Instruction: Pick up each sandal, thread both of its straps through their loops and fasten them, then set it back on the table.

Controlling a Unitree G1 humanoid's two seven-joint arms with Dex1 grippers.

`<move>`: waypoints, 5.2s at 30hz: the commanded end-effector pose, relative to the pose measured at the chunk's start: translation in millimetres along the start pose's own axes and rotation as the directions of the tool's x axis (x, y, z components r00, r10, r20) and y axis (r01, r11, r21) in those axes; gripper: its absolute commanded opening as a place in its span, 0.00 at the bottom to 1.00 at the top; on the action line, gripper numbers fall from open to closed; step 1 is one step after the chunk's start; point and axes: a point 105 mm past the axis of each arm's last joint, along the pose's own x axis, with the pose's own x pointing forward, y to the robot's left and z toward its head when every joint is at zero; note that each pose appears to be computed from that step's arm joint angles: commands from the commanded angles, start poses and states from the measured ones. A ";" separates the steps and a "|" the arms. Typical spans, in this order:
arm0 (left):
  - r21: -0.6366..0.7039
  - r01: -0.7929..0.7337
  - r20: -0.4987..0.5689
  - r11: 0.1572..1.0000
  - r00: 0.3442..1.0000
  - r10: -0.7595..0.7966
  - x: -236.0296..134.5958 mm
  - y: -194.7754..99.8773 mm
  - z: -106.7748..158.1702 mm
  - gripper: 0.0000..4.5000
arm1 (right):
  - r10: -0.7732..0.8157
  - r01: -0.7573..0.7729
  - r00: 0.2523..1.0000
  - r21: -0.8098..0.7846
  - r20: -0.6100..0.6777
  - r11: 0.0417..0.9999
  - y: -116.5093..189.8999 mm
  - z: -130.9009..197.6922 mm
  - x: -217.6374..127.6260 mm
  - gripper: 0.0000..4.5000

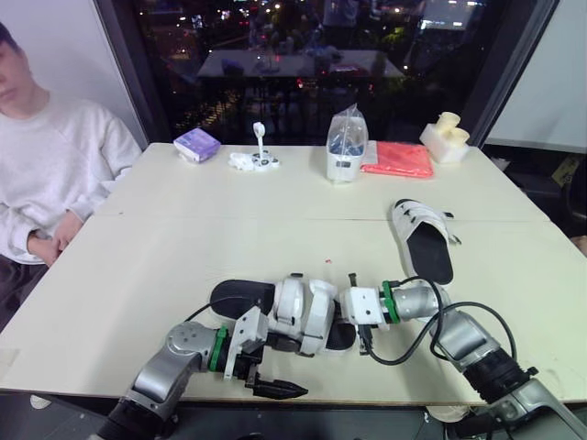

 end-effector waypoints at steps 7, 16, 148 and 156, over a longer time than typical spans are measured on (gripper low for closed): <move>-0.010 -0.014 0.058 1.000 0.998 0.015 8.8 10.4 37.0 0.41 | 0.085 -0.076 0.990 0.083 -0.116 0.994 22.0 -29.0 3.0 0.00; -0.063 0.157 -0.017 0.986 0.987 -0.159 7.0 -14.3 48.1 0.01 | 0.089 -0.079 0.989 0.087 -0.118 0.993 23.6 -29.5 1.8 0.00; -0.145 -0.082 0.089 0.986 0.991 0.096 4.0 131.2 130.0 0.02 | 0.022 -0.013 0.991 0.069 -0.135 0.998 10.9 -32.4 5.5 0.00; -0.095 -0.157 0.016 0.983 0.987 0.159 10.2 139.6 107.2 0.02 | 0.024 -0.014 0.990 0.071 -0.140 0.997 12.4 -33.1 3.5 0.00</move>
